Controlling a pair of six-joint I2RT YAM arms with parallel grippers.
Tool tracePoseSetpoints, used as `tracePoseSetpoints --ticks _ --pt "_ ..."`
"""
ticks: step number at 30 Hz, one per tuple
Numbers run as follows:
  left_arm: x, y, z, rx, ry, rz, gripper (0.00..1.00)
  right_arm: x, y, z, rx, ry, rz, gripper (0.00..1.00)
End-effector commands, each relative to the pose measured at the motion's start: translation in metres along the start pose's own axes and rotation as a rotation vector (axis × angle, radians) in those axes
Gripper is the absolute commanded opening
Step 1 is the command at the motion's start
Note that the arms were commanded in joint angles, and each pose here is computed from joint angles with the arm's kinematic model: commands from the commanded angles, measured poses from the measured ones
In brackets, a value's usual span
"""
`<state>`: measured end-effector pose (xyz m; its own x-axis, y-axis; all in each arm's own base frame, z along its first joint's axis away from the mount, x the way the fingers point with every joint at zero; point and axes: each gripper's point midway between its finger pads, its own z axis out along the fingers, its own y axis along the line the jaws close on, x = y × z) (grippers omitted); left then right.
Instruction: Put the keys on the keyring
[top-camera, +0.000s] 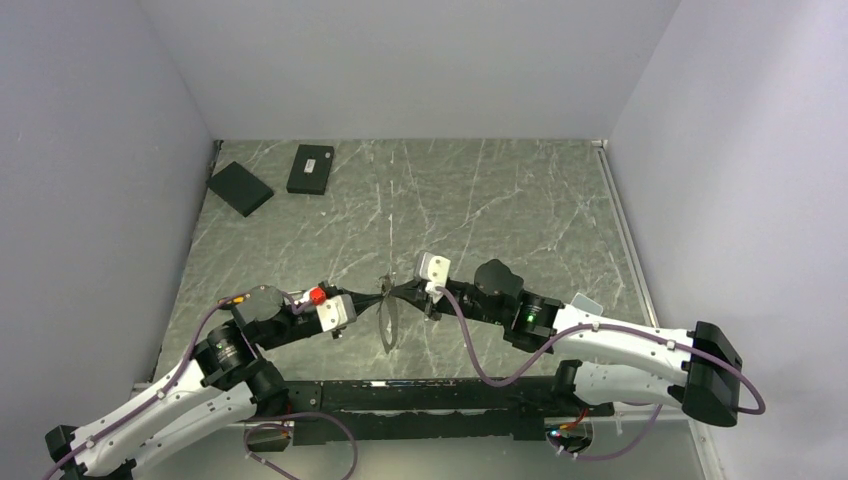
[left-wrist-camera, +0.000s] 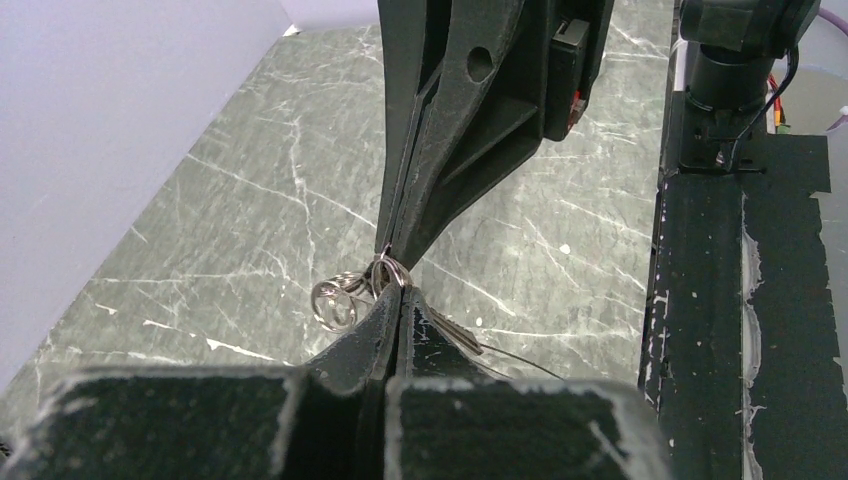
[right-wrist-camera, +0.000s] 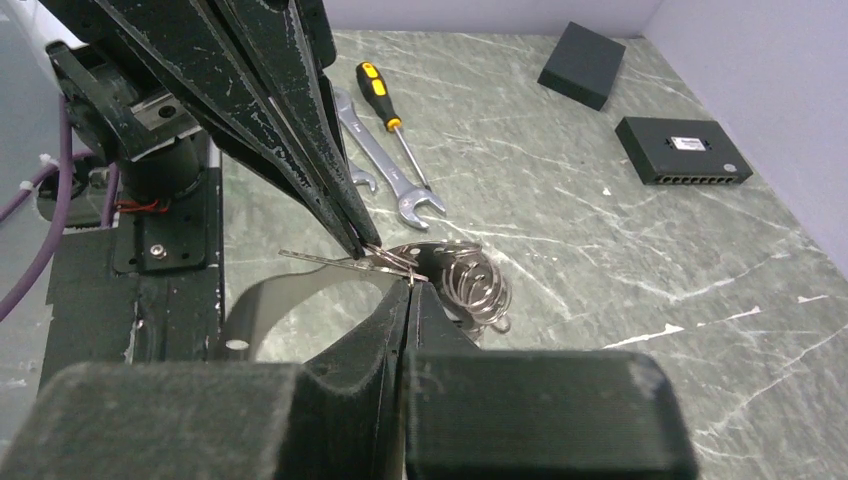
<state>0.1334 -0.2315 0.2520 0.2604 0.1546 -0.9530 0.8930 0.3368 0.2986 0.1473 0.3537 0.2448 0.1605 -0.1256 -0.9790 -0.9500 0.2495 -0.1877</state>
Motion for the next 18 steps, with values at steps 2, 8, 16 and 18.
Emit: tracePoseSetpoints --ticks 2,8,16,18 --pt "-0.044 0.007 -0.002 -0.013 -0.156 0.061 0.00 -0.010 0.006 0.002 -0.048 -0.022 0.015 0.01" --pt "-0.044 0.008 0.000 -0.011 -0.152 0.061 0.00 -0.009 0.006 -0.005 -0.048 -0.014 -0.019 0.32" --pt "-0.043 0.008 0.000 -0.011 -0.145 0.065 0.00 -0.017 0.013 -0.019 -0.106 -0.038 -0.138 0.40" --pt "-0.043 0.007 0.000 -0.005 -0.142 0.064 0.00 -0.024 0.014 -0.023 -0.112 -0.073 -0.169 0.41"
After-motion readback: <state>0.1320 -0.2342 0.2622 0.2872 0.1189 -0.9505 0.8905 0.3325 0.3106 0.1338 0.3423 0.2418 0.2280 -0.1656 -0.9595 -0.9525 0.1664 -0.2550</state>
